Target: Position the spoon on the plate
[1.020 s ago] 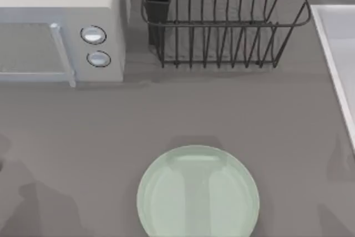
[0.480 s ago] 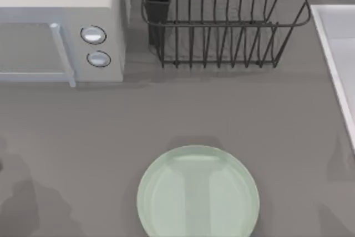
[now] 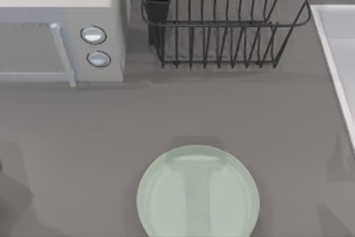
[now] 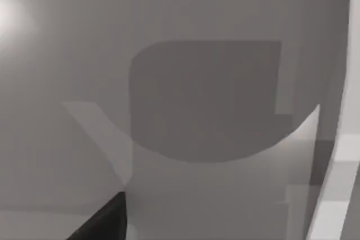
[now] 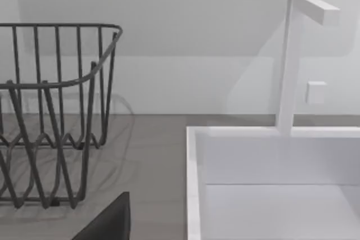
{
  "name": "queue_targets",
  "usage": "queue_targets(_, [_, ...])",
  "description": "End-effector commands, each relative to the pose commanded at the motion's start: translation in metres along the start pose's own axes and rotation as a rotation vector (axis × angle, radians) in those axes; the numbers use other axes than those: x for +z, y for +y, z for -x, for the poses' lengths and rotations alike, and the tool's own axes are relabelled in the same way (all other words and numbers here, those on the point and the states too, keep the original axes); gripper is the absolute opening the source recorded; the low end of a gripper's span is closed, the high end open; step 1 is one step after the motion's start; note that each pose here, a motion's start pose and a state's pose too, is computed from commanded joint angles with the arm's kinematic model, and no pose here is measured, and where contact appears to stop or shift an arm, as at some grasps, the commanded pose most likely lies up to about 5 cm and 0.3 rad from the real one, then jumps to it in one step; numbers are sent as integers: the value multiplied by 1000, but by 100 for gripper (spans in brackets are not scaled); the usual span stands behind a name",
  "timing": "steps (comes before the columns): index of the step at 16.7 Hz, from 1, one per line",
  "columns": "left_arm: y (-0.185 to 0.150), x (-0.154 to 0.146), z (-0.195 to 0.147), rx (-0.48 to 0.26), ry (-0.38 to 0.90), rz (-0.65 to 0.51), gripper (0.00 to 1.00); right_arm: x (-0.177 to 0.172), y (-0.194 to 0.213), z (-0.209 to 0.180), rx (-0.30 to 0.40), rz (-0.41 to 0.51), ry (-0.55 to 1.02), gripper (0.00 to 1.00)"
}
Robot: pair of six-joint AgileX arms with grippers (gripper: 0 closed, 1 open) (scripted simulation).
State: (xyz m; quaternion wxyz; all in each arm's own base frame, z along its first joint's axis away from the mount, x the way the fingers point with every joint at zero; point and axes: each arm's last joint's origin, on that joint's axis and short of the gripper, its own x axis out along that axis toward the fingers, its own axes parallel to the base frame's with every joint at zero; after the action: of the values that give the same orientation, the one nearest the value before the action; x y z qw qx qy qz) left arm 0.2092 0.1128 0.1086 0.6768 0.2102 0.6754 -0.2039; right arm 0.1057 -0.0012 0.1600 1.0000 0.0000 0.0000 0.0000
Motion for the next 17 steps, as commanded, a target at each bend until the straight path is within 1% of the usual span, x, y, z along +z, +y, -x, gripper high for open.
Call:
queue_targets(3, [-4,-2,-16,-9,5,-1,100,0,0,0,0,0,0,100])
queue_targets(7, [-4,-2,-16,-9,5,-1,100,0,0,0,0,0,0,100])
queue_targets(17, [-4,-2,-16,-9,5,-1,25,0,0,0,0,0,0,100])
